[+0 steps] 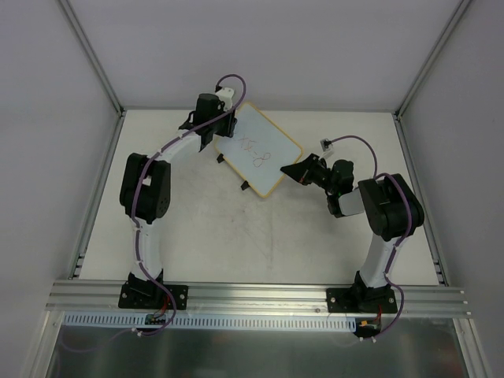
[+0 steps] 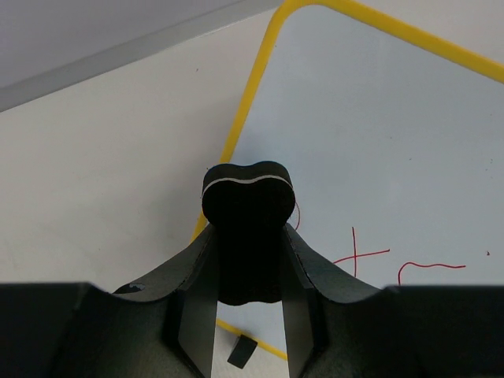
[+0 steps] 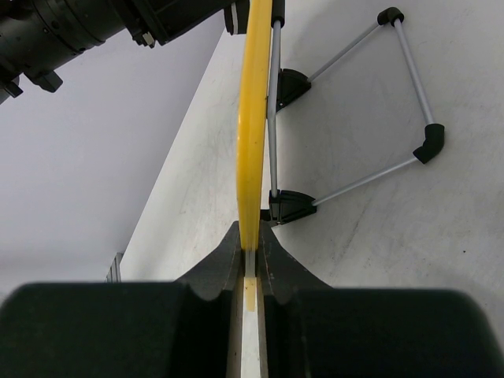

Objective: Erase the whiteboard

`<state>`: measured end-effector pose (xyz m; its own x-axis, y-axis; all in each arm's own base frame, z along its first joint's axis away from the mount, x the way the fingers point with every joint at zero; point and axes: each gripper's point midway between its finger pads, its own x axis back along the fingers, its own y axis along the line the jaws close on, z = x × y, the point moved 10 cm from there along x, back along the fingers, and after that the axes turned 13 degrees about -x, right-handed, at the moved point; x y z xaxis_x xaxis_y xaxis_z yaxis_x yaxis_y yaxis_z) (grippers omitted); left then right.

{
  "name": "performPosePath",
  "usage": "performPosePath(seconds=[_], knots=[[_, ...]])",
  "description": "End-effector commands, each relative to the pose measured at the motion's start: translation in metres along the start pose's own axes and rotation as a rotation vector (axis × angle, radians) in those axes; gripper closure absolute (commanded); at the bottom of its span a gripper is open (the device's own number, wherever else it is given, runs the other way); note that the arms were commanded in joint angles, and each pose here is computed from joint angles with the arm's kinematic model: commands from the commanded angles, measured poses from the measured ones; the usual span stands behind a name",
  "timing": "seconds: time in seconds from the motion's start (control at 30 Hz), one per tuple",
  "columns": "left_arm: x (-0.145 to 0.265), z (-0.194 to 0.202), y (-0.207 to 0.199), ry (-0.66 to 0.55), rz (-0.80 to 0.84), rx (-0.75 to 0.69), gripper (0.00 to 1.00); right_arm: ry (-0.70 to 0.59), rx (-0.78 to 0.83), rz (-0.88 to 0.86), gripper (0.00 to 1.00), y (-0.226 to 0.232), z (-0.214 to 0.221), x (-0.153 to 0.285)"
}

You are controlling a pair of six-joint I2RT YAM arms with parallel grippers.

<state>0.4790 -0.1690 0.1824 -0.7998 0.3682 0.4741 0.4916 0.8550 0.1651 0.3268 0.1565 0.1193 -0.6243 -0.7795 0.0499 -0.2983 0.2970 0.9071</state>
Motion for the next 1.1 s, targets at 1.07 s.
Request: performPosePath(seconds=[1.07], knots=[[0.007,0.011,-0.071,-0.002,0.169,0.019,1.0,-0.058,0.144,-0.178,1.0,0.033,-0.019,-0.004]])
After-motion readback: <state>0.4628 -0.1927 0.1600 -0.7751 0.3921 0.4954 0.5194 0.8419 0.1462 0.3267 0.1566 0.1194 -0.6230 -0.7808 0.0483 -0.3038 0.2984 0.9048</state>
